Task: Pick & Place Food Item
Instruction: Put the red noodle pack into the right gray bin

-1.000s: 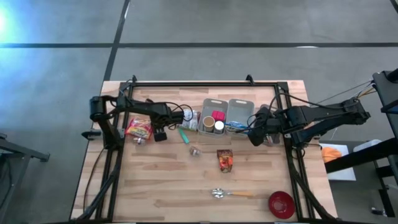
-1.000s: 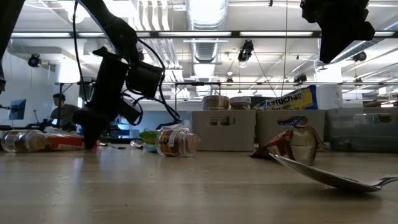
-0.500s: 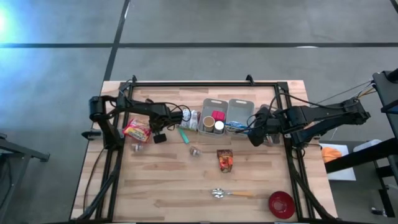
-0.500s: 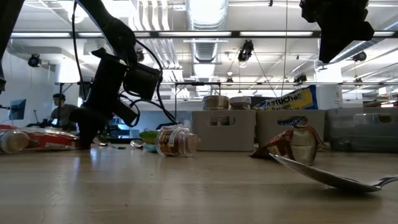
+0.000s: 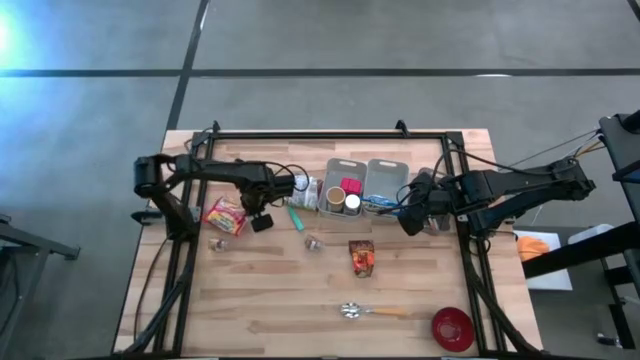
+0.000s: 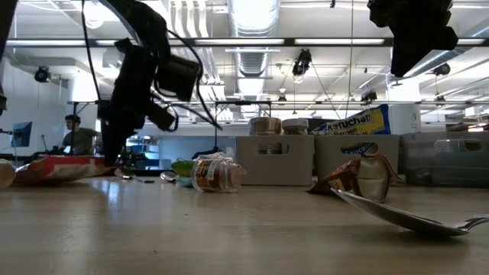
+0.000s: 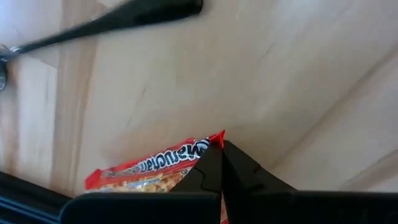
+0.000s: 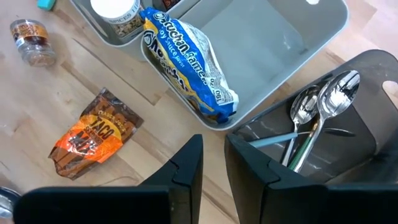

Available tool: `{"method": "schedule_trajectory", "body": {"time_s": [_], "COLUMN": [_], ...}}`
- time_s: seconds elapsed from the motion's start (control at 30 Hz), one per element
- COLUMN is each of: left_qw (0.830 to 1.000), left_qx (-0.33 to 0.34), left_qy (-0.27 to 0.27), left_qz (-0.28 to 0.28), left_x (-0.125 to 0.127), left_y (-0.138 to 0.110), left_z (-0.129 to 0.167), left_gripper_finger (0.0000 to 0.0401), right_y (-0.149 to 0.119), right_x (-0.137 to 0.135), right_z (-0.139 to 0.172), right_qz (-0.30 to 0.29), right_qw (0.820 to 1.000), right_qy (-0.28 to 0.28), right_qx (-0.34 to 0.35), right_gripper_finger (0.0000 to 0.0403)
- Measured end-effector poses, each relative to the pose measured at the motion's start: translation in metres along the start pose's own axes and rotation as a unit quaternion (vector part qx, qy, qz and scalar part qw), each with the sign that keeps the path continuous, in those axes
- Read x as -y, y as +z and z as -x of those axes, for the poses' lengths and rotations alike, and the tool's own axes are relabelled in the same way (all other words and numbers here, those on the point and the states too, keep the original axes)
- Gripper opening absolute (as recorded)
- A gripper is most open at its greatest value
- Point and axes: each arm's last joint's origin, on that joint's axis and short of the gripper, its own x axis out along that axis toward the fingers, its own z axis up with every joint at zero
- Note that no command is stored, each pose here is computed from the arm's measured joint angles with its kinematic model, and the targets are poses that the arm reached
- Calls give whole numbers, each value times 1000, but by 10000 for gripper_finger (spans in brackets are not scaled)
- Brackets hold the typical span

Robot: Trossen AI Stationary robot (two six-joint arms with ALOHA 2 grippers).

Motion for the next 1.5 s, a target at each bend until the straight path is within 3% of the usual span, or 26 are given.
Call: {"method": "schedule_trajectory", "body": {"time_s": [0.33, 0.53, 0.77, 0.97, 1.23, 1.3, 1.4, 1.5], "left_qw": [989, 964, 927, 896, 852, 837, 816, 797], "left_qx": [125, 226, 310, 364, 422, 438, 460, 476], "left_qy": [-61, -102, -184, -239, -306, -326, -349, -373], "left_qz": [56, 94, 103, 85, 45, 40, 24, 22], "left_x": [-7, -12, -13, -10, 0, 3, 7, 12], "left_y": [-33, -57, -78, -85, -80, -79, -77, -77], "left_z": [52, 83, 109, 124, 140, 145, 152, 158], "left_gripper_finger": [0, 0, 0, 0, 0, 0, 0, 0], "right_y": [0, 3, 15, 29, 47, 52, 58, 66], "right_x": [0, -4, -23, -43, -69, -80, -98, -113], "right_z": [0, 0, 4, 9, -2, -5, -11, -22], "right_qz": [1, -1, 43, 96, 111, 137, 192, 202], "right_qw": [1000, 1000, 989, 960, 927, 910, 870, 857], "right_qy": [1, 20, 111, 195, 256, 283, 346, 367], "right_qx": [3, 14, 82, 176, 251, 271, 294, 299], "right_gripper_finger": [65, 65, 65, 93, 216, 244, 273, 287]}}
